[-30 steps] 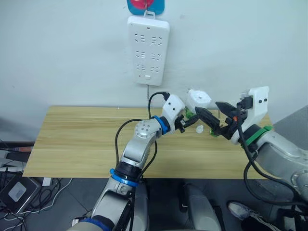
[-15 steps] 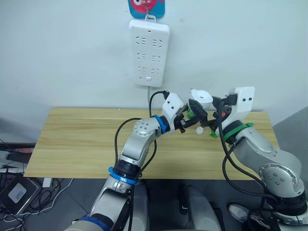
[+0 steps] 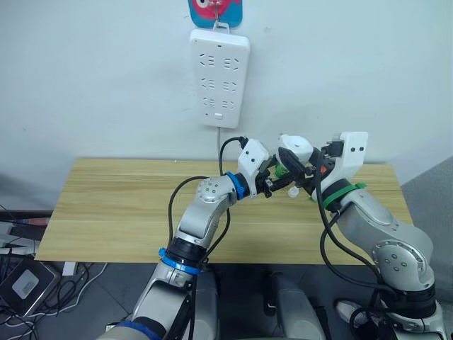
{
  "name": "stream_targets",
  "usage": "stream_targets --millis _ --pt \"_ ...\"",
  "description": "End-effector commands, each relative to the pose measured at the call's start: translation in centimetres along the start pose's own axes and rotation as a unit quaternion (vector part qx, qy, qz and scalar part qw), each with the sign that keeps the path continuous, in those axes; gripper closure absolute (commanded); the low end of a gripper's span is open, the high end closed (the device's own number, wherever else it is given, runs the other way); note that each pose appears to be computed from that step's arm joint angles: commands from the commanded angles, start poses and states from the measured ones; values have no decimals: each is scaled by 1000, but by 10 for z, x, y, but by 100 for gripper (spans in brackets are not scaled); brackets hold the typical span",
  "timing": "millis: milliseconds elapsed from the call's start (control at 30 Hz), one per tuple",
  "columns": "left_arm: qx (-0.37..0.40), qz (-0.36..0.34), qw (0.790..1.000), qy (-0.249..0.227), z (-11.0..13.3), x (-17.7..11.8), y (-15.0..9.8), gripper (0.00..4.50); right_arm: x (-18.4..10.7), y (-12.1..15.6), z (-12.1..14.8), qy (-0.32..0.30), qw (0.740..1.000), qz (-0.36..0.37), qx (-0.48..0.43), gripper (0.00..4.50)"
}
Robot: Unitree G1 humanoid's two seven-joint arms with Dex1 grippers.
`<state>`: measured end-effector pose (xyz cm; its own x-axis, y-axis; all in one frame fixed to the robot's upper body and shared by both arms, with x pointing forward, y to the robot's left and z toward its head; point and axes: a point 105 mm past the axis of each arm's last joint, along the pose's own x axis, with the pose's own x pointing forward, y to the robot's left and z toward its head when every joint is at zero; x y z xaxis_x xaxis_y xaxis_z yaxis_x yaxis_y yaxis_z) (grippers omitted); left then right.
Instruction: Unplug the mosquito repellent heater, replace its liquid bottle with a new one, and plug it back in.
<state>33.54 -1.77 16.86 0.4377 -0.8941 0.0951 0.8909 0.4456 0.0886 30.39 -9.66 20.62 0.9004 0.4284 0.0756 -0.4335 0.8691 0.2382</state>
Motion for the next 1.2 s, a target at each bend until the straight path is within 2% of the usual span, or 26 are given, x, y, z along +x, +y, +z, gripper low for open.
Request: stream_targets --millis 33,67,167,267,400,467,600,800,967,1200 --pt "-5 -2 1000 -24 12 -21 3 34 -4 1 8 -22 999 8 -28 150" --pt "-8 6 1000 -22 12 -31 8 1 -4 -2 7 -23 999 6 -35 150" --pt "7 50 999 -22 14 -71 29 0 -4 -8 5 -30 999 -1 -37 150" --pt "42 99 994 -26 28 -105 55 0 -2 -9 5 -38 998 6 -41 150" --pt "79 127 988 -37 57 -124 84 0 2 -10 6 -42 998 14 -45 150" --pt "94 125 987 -39 65 -123 92 0 4 -10 8 -46 998 15 -41 150" --pt "117 121 985 -25 66 -110 110 0 8 -9 9 -48 998 20 -43 150" --pt "148 109 982 -38 82 -84 132 0 7 -6 14 -53 997 23 -44 150" --pt "151 66 986 -31 82 -66 131 0 5 -5 16 -54 997 22 -45 150" --pt "113 -49 992 -31 88 -54 110 0 2 5 22 -61 996 40 -41 150"
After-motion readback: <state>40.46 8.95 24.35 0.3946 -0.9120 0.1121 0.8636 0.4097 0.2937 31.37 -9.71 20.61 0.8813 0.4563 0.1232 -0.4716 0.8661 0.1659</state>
